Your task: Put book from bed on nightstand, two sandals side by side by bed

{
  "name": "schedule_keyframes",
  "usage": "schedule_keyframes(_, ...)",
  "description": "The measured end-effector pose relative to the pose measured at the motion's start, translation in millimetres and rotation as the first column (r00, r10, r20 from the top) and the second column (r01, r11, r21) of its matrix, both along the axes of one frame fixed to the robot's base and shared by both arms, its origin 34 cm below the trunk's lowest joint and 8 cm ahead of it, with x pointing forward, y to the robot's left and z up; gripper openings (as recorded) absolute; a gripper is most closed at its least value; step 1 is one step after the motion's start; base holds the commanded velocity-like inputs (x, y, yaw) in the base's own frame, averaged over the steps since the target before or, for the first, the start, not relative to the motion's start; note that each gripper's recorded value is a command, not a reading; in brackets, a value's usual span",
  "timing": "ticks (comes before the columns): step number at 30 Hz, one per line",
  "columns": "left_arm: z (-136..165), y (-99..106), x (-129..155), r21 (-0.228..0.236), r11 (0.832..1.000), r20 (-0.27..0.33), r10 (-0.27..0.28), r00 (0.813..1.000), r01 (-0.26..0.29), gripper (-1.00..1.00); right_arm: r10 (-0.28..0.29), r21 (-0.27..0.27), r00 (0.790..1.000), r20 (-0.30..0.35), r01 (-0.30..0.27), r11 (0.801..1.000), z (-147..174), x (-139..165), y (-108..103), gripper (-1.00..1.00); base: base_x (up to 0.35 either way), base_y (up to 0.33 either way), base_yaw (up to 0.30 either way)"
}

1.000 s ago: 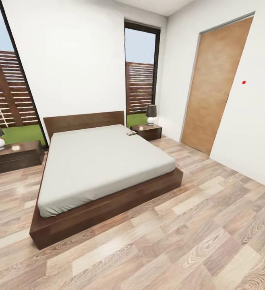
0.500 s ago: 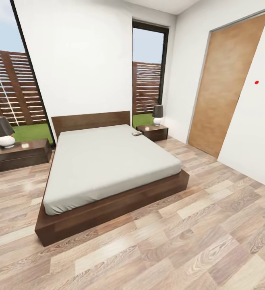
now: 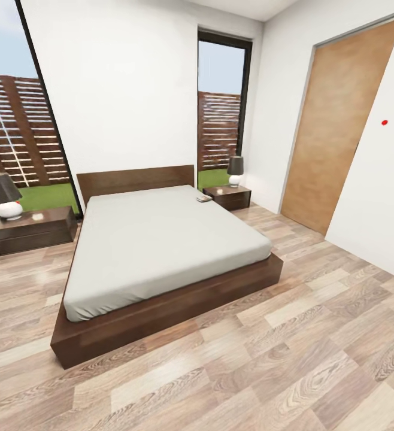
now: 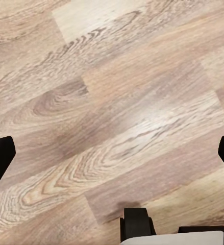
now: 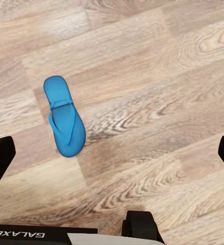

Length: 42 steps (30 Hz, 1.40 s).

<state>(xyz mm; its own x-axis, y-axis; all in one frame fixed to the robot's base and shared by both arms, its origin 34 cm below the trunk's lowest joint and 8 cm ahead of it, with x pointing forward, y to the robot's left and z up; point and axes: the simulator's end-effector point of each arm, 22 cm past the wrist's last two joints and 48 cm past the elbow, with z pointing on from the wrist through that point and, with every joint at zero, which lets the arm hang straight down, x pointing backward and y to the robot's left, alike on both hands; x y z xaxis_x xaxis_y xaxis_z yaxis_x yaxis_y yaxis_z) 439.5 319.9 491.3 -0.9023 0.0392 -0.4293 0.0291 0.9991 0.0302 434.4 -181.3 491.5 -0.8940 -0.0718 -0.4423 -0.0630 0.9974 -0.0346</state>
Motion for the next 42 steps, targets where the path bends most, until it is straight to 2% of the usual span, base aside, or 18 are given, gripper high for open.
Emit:
schedule_keyframes(10, -0.1, 0.0, -0.1, 0.000, 1.000, 0.000, 0.000, 1.000, 0.000, 1.00, 0.001, 0.000, 1.000, 0.000, -0.001, 1.000, 0.0, -0.1, 0.0, 1.00, 0.003, -0.038, 0.013)
schedule_keyframes(42, -2.8, 0.0, -3.1, 0.000, 1.000, -0.010, 0.001, 1.000, -0.001, 1.00, 0.001, 0.001, 1.000, -0.009, -0.001, 1.000, -2.6, -3.1, 0.8, 1.00, 0.000, -0.009, 0.118)
